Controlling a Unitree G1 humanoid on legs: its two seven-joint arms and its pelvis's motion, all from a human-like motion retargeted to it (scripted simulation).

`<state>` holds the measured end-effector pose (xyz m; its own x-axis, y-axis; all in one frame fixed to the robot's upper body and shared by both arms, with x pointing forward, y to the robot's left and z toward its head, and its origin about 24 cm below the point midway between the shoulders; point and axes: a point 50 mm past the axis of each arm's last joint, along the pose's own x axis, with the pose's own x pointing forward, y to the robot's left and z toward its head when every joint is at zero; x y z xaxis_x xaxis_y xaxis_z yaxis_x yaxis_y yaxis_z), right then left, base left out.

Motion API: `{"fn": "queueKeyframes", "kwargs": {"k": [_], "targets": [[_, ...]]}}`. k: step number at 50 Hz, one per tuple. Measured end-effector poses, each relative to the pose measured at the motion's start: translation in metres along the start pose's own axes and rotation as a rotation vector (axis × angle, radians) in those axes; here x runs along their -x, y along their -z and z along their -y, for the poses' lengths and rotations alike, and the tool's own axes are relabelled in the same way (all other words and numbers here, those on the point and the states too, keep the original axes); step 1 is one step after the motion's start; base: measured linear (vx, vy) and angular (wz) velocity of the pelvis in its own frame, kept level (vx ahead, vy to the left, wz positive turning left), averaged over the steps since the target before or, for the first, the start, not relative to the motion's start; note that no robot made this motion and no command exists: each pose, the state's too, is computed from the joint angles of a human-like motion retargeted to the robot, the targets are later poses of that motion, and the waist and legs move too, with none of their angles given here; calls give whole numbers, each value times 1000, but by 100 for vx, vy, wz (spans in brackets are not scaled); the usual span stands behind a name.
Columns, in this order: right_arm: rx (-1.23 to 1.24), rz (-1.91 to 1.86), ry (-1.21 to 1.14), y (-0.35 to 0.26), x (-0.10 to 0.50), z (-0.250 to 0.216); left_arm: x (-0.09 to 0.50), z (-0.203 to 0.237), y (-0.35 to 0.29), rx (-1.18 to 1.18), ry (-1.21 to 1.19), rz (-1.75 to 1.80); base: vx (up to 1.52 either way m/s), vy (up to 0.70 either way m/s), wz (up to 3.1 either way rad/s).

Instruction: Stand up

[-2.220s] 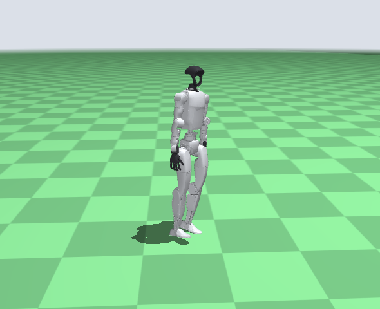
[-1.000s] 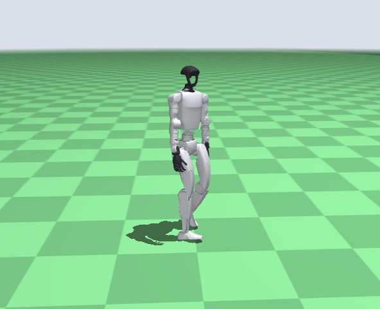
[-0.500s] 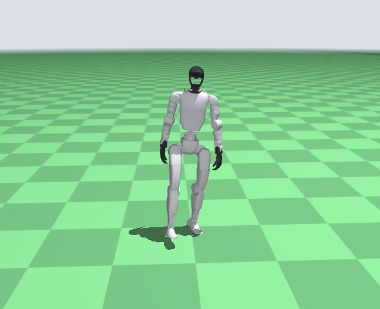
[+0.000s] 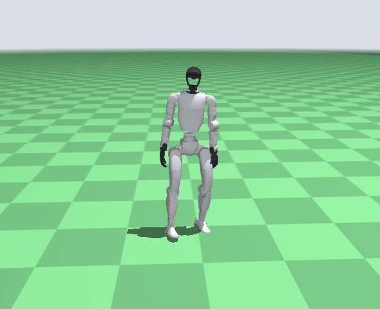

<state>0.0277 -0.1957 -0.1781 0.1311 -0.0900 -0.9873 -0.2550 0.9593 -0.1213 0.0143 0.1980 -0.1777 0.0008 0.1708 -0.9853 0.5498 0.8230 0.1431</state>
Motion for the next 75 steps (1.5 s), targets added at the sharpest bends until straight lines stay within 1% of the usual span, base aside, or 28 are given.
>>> {"fn": "queueKeyframes", "kwargs": {"k": [7, 13, 22, 26, 30, 35, 40, 47, 52, 55, 60, 67, 70, 75], "targets": [[-58, 132, -33, -38, -1, -8, 1, -17, -22, -107, 53, 49, 3, -10, 20], [49, 160, -107, -54, -1, -11, 4, -29, -50, -82, 22, 158, -4, -3, 72], [87, 104, -61, -30, -1, -11, 9, -59, -67, -154, -85, 233, -9, -5, 110], [101, 68, -43, -19, 0, -5, 11, -69, -68, -129, -105, 233, -18, -6, 156], [93, 38, -34, -8, 0, 1, 10, -69, -60, -73, -98, 203, -17, -6, 167], [128, 7, -21, -4, 1, 16, 4, -47, -34, 76, -49, 126, -15, 0, 153], [146, 17, 18, -18, 1, 31, 1, -9, 12, 220, 21, -5, -6, 3, 96], [34, 102, 21, -43, 0, 32, 8, 45, 67, 280, 133, -202, 3, 8, 18], [3, 135, 5, -50, 0, 25, 12, 61, 78, 293, 185, -236, 8, 11, 14], [12, 144, -2, -53, -1, 14, 9, 52, 69, 286, 179, -207, -2, 13, 25], [21, 152, -16, -48, -1, 0, 2, 16, 40, 214, 84, -103, 1, 8, 11], [202, 156, -18, -47, -1, -5, 0, -27, -14, 170, -3, 86, -1, 13, -5], [229, 158, -19, -45, -1, -6, 1, -43, -26, 125, -45, 131, -1, 11, -3], [198, 148, -24, -38, -1, -7, 3, -55, -29, 86, -76, 139, -2, 10, -31]]}}
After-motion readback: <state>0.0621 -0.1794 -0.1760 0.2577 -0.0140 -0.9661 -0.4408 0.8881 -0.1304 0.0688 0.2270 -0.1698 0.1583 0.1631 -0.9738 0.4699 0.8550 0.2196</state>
